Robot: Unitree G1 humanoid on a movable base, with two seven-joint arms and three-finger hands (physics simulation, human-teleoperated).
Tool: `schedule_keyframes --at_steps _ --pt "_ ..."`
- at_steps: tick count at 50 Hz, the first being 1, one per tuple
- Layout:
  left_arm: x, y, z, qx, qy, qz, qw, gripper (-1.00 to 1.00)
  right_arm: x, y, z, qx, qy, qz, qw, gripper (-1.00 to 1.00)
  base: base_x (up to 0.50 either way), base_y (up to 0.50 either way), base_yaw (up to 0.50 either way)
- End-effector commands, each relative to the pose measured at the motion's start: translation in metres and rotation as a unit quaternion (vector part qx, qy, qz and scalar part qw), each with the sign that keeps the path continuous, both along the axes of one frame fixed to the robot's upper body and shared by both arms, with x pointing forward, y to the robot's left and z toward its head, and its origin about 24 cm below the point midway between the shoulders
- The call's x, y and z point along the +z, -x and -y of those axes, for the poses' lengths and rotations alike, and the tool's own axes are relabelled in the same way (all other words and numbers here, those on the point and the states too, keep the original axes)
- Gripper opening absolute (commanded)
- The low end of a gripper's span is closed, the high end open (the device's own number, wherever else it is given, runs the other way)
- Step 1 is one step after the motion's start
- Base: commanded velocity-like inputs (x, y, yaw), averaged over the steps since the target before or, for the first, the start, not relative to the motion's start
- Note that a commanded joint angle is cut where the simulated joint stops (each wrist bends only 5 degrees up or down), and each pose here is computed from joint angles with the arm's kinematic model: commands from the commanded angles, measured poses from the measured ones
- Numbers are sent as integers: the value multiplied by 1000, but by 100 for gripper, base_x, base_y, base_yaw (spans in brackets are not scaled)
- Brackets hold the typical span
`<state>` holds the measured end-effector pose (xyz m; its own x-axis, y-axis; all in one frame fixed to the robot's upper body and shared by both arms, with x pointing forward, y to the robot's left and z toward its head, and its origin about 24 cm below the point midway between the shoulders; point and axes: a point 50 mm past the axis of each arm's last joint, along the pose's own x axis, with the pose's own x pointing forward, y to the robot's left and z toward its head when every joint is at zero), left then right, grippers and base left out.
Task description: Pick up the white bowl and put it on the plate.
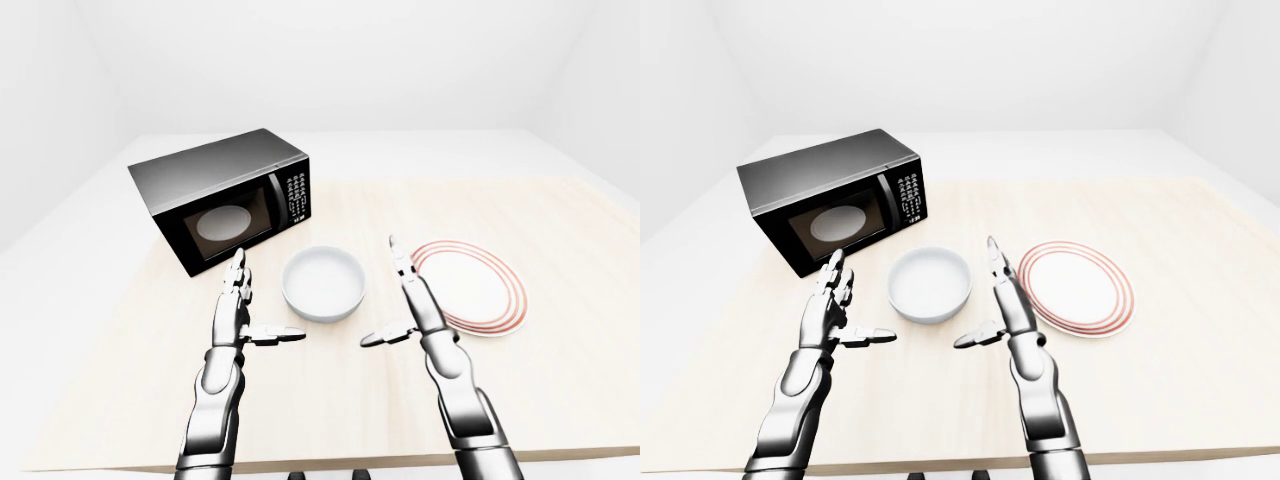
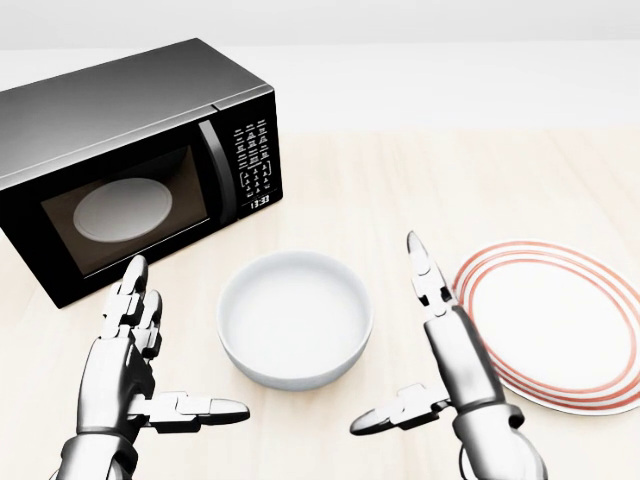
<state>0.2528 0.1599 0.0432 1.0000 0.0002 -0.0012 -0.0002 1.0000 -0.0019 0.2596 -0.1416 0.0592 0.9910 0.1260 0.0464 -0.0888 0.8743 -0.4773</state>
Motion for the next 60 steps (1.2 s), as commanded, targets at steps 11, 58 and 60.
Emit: schedule_keyframes --at_steps 11,58,60 --pt "0 0 0 0 0 0 1000 100 7 0 -7 23 150 30 988 100 0 0 0" --pt "-2 -1 0 1 2 -3 1000 100 18 -20 -39 130 399 11 908 100 0 0 0" --pt "-2 -1 0 0 2 -3 1000 100 17 -20 -40 136 406 3 904 100 0 0 0"
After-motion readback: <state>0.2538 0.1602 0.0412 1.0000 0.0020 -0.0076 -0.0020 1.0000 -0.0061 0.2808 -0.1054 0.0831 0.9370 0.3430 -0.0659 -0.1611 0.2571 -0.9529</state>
